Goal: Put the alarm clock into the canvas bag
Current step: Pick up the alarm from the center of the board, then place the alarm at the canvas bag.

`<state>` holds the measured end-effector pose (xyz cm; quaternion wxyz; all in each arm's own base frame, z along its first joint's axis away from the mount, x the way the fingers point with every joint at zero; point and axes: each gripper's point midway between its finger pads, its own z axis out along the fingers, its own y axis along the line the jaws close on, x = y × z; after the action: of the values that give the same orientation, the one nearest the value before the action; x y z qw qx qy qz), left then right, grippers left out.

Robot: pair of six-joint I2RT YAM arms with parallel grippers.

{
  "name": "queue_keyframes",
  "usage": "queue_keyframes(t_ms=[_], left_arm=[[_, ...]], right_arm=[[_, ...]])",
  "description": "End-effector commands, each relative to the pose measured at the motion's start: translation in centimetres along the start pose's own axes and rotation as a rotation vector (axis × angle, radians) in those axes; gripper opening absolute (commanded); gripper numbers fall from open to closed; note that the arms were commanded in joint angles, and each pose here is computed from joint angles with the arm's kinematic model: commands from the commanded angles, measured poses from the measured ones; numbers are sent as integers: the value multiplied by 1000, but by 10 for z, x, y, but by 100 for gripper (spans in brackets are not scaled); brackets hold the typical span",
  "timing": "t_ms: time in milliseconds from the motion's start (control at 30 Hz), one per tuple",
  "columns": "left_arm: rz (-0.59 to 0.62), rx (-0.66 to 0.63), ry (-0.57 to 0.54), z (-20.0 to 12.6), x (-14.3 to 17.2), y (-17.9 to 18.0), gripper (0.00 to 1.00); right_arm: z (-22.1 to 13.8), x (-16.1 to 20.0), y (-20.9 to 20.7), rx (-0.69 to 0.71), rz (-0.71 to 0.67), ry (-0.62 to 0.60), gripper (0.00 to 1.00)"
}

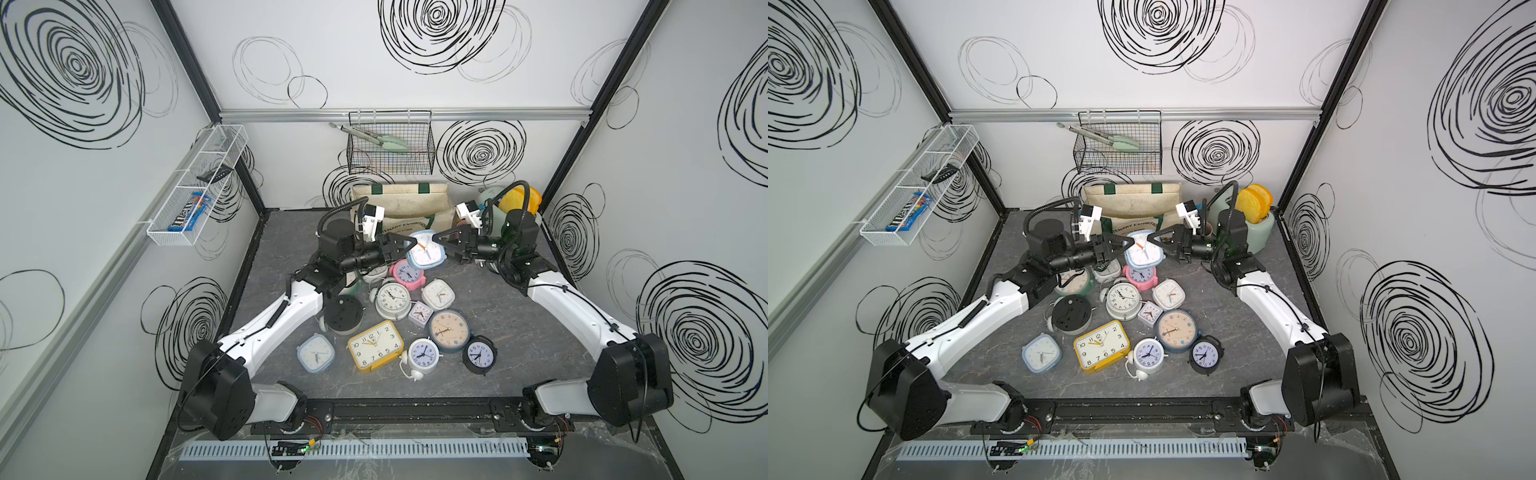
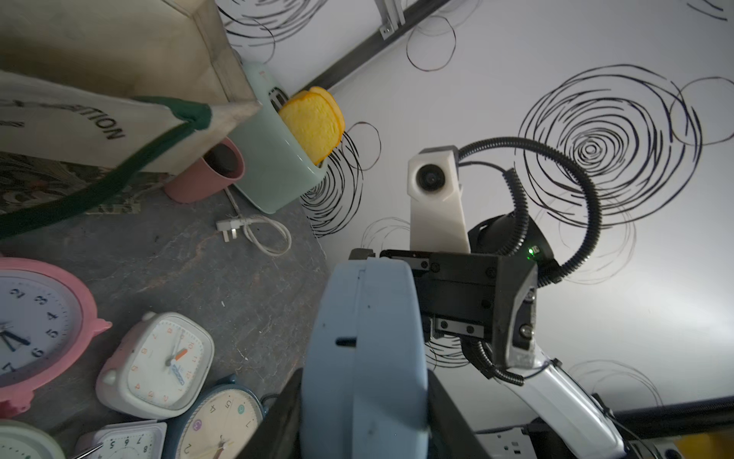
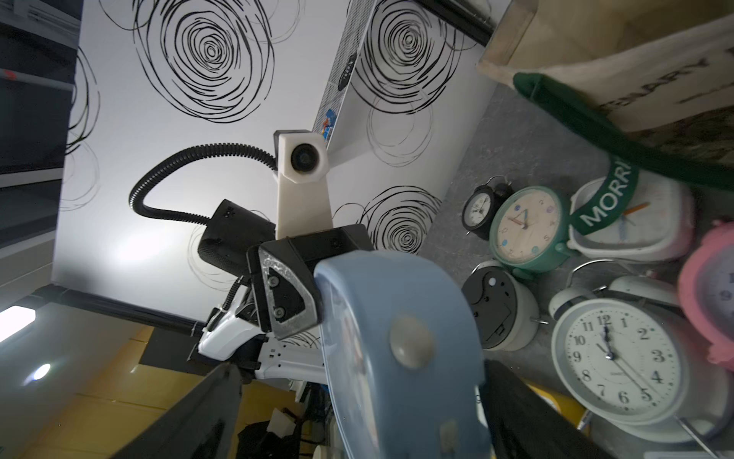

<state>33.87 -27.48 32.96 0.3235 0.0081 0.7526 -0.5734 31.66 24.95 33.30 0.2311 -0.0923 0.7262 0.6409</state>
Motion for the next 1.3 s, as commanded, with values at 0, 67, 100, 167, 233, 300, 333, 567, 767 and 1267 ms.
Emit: queue_keyframes(t_ms=[0,67,100,167,233,300,333,567,767,1267], left_arm=[[62,-48,-221,-26,-59,-19,28],[43,-95,-285,-30,-80,-13,27],[41,-120,-318,-31,-90,-11,28],[5,-186,-381,-32,-109,1,28],[-18,-234,-434,-28,-128,12,28],[-48,-276,-459,-20,-143,24,27],[-67,-303,-464,-14,-149,31,27],[-156,-439,-375,27,-170,85,26],[-137,-473,-304,60,-171,122,24],[-32,-676,-100,120,-142,202,24]], right_arm=[[-16,-13,-12,189,-110,-109,97],[-26,-16,-29,302,-117,-160,97],[-30,-16,-37,352,-122,-172,97],[-35,-14,-49,424,-136,-185,97],[-41,-11,-59,476,-141,-192,97],[-44,-8,-65,507,-147,-188,97],[-45,-7,-68,529,-153,-186,97],[-56,4,-84,619,-178,-173,97],[-57,14,-93,630,-176,-151,97],[-68,37,-115,695,-138,-128,97]])
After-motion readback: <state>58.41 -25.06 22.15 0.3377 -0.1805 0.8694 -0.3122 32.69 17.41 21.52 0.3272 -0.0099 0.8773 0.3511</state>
